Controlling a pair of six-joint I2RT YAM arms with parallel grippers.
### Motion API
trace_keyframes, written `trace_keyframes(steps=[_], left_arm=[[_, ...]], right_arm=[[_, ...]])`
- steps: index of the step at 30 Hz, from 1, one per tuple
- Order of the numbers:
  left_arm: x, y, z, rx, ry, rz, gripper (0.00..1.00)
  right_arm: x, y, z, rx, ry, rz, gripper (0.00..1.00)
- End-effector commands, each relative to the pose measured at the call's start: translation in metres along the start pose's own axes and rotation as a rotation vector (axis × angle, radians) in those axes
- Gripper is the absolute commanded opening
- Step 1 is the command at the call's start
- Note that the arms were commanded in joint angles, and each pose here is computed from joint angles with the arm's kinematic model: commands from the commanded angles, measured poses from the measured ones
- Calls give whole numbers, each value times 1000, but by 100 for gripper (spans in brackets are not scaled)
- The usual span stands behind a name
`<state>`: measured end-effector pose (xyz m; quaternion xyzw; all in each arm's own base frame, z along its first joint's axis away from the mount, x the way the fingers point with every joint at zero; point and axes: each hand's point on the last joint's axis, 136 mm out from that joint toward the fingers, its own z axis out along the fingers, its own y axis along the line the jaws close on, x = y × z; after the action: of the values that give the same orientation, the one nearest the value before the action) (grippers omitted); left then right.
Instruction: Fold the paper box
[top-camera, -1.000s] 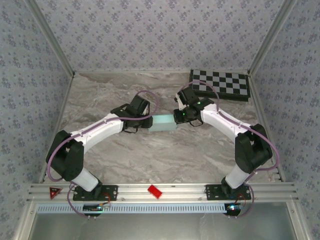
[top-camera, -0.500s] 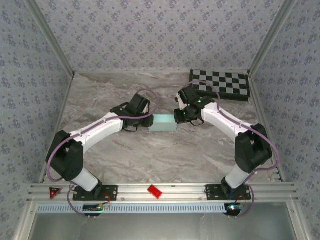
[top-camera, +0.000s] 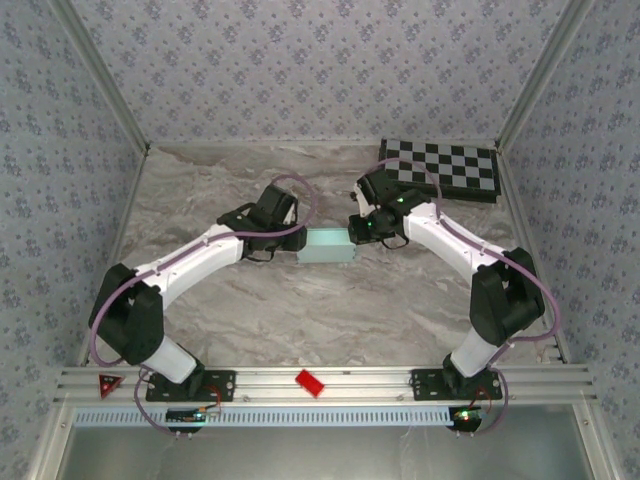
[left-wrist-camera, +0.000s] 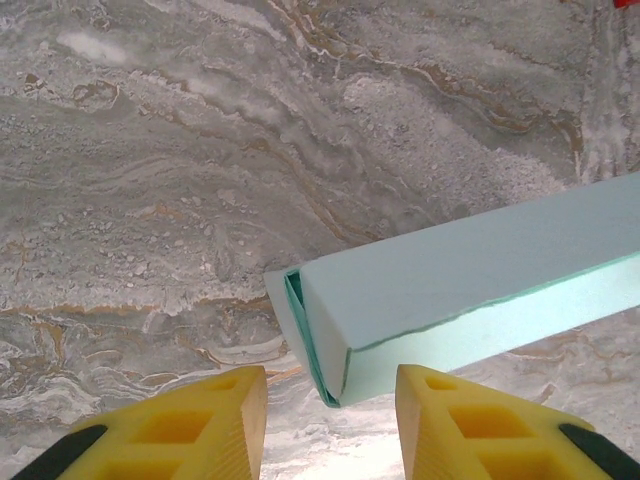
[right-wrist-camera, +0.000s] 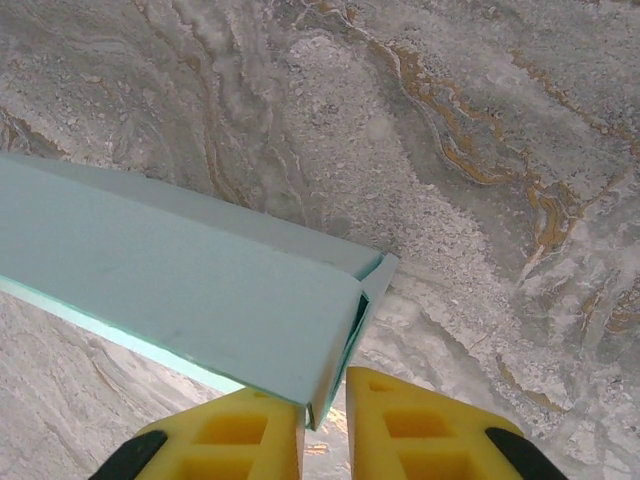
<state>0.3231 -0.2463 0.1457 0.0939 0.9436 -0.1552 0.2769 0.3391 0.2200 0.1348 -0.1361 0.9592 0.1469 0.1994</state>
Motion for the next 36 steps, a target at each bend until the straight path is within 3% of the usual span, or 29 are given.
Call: trace_keyframes(steps=[1,17,36], left_arm=[[-19,-11,-22,58,-65,16,39],[-40,-6,-26,122,-101,-91,44],[-33,-1,-1,133,-20,-152,47]], right_arm=[[-5,2,-11,-12,-13,-9,22],[-23,10,-33,-124,-129,36,29],[-27,4,-11,-177,-72,99,31]])
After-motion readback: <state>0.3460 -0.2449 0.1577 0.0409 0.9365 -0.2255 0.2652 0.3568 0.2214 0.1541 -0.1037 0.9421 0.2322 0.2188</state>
